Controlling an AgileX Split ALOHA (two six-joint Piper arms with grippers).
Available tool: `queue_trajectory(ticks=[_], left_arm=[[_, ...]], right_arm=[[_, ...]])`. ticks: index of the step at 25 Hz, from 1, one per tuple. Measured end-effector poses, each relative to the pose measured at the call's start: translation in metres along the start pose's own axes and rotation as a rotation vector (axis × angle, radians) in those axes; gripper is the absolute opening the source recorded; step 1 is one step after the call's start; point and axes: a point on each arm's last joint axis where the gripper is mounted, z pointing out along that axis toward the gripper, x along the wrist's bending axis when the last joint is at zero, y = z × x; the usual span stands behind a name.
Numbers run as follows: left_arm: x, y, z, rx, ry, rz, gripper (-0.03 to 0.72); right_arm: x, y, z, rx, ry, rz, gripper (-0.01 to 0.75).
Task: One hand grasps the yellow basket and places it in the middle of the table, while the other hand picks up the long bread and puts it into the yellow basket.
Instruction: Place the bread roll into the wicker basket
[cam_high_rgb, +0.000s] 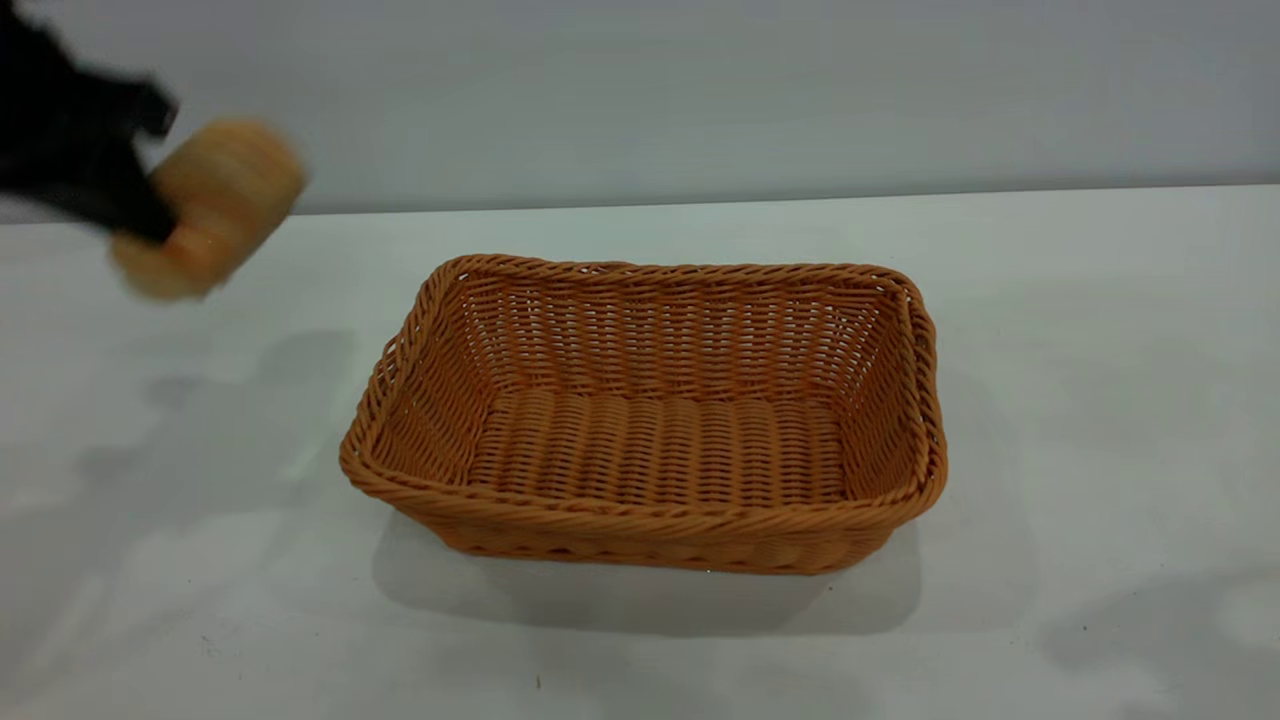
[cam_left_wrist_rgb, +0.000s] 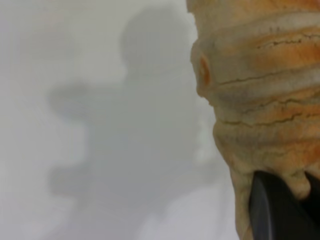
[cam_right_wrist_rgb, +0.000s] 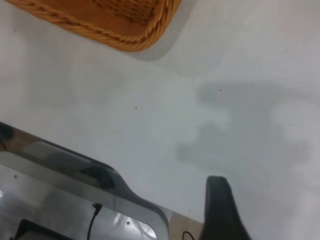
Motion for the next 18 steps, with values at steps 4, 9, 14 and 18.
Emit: queue_trajectory(ticks=[4, 9, 14, 18], left_arm=[[-0.062, -0.002, -0.001, 0.048, -0.173, 0.237, 0.059], [-0.098, -0.011, 0.026, 0.123, -0.258, 0.34, 0.066], [-0.105, -0.012, 0.05, 0.1, -0.236, 0.375, 0.314], [-0.105, -0.008, 0.049, 0.062, -0.227, 0.342, 0.605]], right_arm=[[0.0, -0.001, 0.0, 0.007, 0.001, 0.0, 0.535], [0.0, -0.001, 0.0, 0.01, 0.002, 0.0, 0.535], [0.0, -0.001, 0.0, 0.015, 0.003, 0.0, 0.535], [0.0, -0.002, 0.0, 0.025, -0.002, -0.005, 0.535]])
